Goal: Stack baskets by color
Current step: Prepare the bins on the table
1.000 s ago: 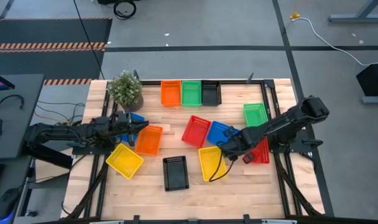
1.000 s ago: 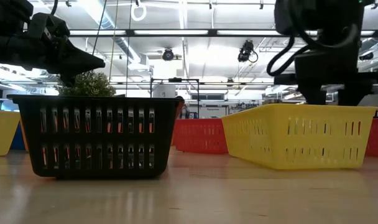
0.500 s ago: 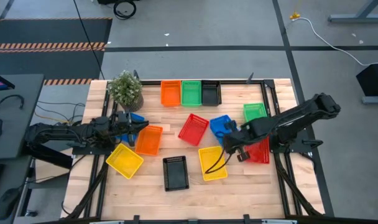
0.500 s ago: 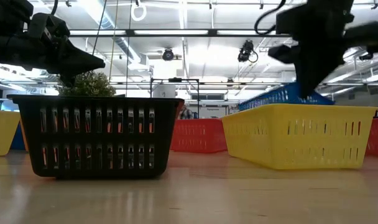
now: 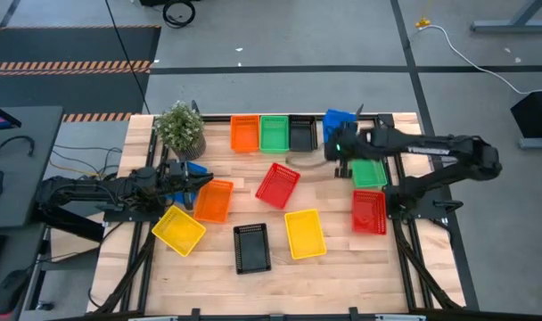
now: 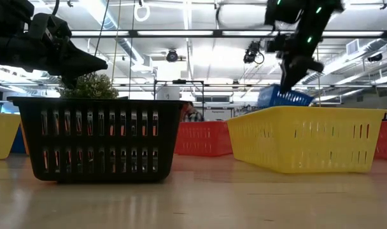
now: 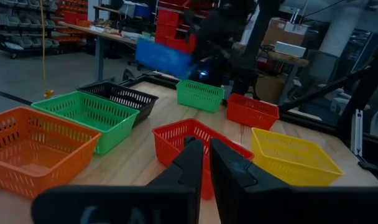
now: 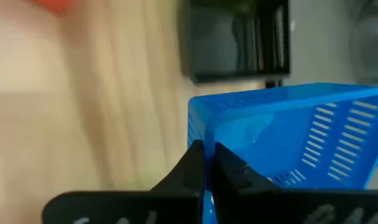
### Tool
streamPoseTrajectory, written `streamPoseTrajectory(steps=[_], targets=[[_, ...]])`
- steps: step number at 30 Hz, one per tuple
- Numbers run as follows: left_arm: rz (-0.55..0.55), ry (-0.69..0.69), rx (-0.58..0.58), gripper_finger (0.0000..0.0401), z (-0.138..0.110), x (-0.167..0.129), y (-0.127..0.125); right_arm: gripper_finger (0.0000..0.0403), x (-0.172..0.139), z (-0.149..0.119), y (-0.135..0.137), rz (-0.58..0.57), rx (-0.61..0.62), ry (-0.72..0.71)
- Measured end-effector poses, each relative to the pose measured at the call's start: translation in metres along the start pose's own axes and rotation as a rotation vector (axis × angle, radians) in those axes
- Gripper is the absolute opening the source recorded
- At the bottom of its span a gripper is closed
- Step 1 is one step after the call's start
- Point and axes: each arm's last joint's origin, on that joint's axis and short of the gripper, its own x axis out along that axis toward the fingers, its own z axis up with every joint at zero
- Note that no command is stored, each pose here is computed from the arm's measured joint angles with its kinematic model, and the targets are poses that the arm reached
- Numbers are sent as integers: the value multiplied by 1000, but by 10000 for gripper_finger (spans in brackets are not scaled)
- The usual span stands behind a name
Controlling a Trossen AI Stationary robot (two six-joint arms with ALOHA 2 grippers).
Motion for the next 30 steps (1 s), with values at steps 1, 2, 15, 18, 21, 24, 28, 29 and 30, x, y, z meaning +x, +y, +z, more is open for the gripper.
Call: streamPoseTrajectory(steps=[1, 2, 15, 18, 21, 24, 28, 29, 30], targets=[[0, 0, 0, 34, 0, 0, 0, 10, 8, -1, -7, 21, 2, 21], [0, 0, 0, 33, 0, 0, 0, 10, 18, -3, -14, 48, 4, 40], [0, 0, -1, 36, 0, 0, 0, 11, 124, -2, -36, 131, -97, 193], [0, 0, -1, 31, 0, 0, 0, 15, 132, -1, -35, 116, -100, 205], [0, 0, -2, 26, 0, 0, 0, 17, 133, 0, -35, 103, -96, 194], [-1, 1, -2, 24, 0, 0, 0, 18, 131, 2, -37, 96, -106, 161], [0, 0, -3, 26, 0, 0, 0, 20, 126, 4, -36, 99, -131, 137], [0, 0, -5, 27, 0, 0, 0, 20, 125, 5, -36, 93, -132, 133], [0, 1, -7, 28, 0, 0, 0, 20, 125, 5, -36, 94, -134, 134]])
